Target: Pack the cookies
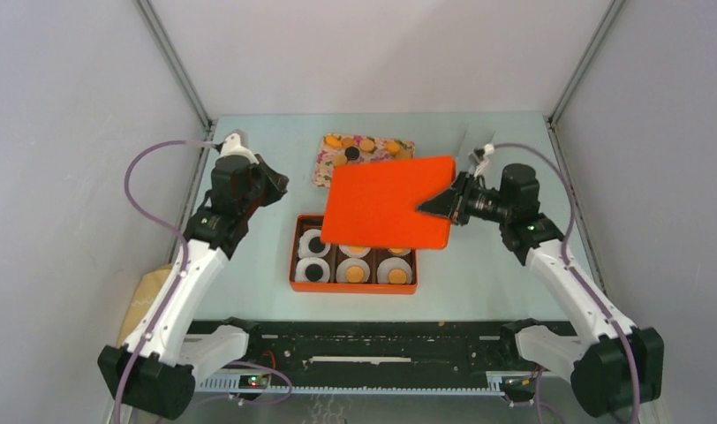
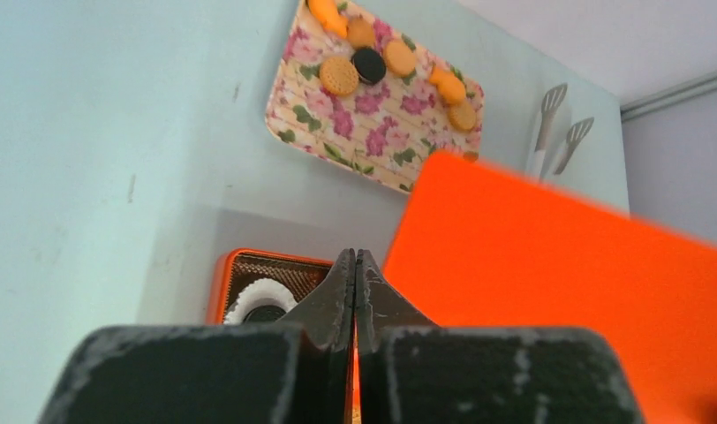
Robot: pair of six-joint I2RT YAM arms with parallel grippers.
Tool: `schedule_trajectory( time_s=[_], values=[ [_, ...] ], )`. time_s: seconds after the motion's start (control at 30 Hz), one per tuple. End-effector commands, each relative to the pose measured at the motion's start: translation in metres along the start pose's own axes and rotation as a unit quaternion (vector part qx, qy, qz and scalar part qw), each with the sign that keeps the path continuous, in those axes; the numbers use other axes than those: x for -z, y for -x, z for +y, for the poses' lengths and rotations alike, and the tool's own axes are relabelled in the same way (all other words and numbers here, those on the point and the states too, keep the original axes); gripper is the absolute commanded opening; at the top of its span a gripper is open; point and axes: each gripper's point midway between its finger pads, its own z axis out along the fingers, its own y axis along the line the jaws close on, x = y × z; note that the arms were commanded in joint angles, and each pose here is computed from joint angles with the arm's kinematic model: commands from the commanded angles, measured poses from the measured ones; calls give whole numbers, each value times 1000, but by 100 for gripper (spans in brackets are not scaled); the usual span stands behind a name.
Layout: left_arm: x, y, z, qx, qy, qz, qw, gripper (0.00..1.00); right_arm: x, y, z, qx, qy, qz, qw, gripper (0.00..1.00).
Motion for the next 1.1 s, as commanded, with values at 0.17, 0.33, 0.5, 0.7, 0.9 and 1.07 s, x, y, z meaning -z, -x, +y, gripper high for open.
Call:
schedule_trajectory(
  time_s=[0.17,0.33,0.5,0.7,0.9,1.07],
  values=[
    [36,12,21,-33,37,-76,996,0,-10,-51,16,-72,151,110,980,0],
    [30,-16,33,-30,44,-59,997,0,-36,-67,3,-85,151,120,978,0],
    [30,-30,56,-36,92,-66,993,0,-70,-92,-7,-121,164,152,967,0],
    [31,-43,73,-33,113,-64,991,0,-93,-108,-34,-146,150,153,966,0],
    [28,-53,75,-34,105,-53,992,0,-89,-105,-58,-143,128,124,973,0],
    [23,-60,74,-33,99,-45,994,0,-86,-100,-71,-139,108,99,979,0]
  ],
)
